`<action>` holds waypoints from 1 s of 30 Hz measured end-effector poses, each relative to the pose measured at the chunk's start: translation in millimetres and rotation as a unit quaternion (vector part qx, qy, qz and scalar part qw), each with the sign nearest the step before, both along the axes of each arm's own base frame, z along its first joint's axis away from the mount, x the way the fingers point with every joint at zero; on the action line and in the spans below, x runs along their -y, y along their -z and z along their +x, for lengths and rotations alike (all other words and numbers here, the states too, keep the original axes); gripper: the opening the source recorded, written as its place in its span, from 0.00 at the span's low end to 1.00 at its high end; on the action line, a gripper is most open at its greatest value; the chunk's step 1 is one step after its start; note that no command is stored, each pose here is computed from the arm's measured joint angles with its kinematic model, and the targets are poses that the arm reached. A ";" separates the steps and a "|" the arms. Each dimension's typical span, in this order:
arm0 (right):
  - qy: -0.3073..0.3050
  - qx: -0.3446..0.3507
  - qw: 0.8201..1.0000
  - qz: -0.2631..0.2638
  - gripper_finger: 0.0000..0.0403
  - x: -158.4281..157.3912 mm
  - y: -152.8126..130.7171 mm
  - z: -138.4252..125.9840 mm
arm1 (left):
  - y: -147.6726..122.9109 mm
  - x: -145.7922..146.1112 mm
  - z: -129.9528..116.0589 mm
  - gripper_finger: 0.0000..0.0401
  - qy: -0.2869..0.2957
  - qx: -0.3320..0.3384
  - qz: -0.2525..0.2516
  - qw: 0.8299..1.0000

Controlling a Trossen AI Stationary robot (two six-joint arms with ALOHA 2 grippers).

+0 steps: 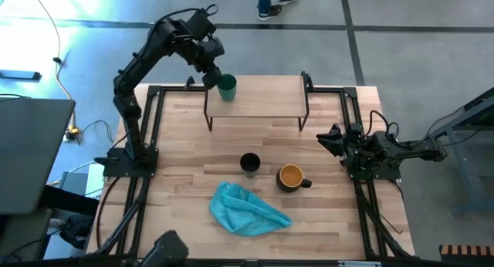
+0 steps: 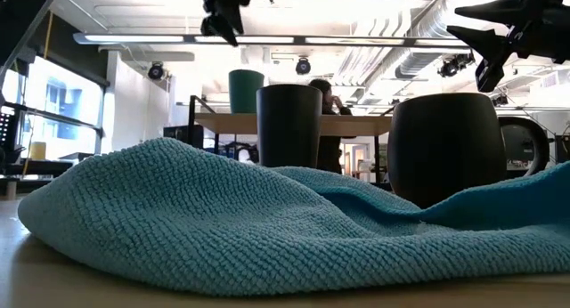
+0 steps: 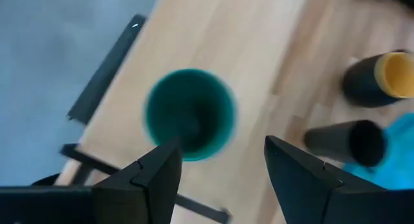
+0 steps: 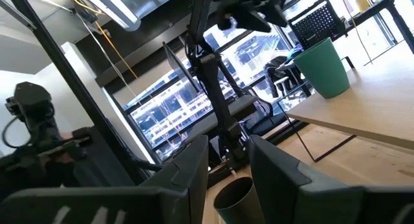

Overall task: Stack small to large cups/mugs on shelf
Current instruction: Put the black cup on the shelf

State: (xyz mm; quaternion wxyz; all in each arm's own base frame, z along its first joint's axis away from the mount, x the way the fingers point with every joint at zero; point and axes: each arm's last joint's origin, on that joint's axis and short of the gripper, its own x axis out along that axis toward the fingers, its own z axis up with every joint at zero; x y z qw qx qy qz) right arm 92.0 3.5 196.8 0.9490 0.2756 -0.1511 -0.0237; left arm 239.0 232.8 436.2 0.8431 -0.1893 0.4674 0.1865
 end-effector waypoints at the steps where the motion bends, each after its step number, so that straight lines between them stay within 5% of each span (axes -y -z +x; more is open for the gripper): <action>1: 0.000 0.000 1.000 0.000 0.26 0.0 0.1 0.0 | -3.1 4.1 -0.2 0.51 0.005 0.013 -0.007 1.000; 6: 0.000 -0.004 1.000 0.000 0.26 -0.1 0.7 0.2 | -18.0 33.3 4.2 0.51 0.053 0.070 -0.045 0.995; 13: 0.000 -0.004 1.000 0.000 0.26 -0.1 0.7 0.2 | -19.3 77.1 32.2 0.51 0.112 0.061 -0.050 0.991; 19: 0.000 -0.004 1.000 0.000 0.26 0.0 0.7 0.2 | -4.4 116.0 60.4 0.51 0.143 -0.008 0.016 0.990; 30: 0.000 -0.009 1.000 -0.001 0.26 -0.1 1.7 0.5 | 37.6 163.2 107.9 0.51 0.195 -0.031 0.098 0.975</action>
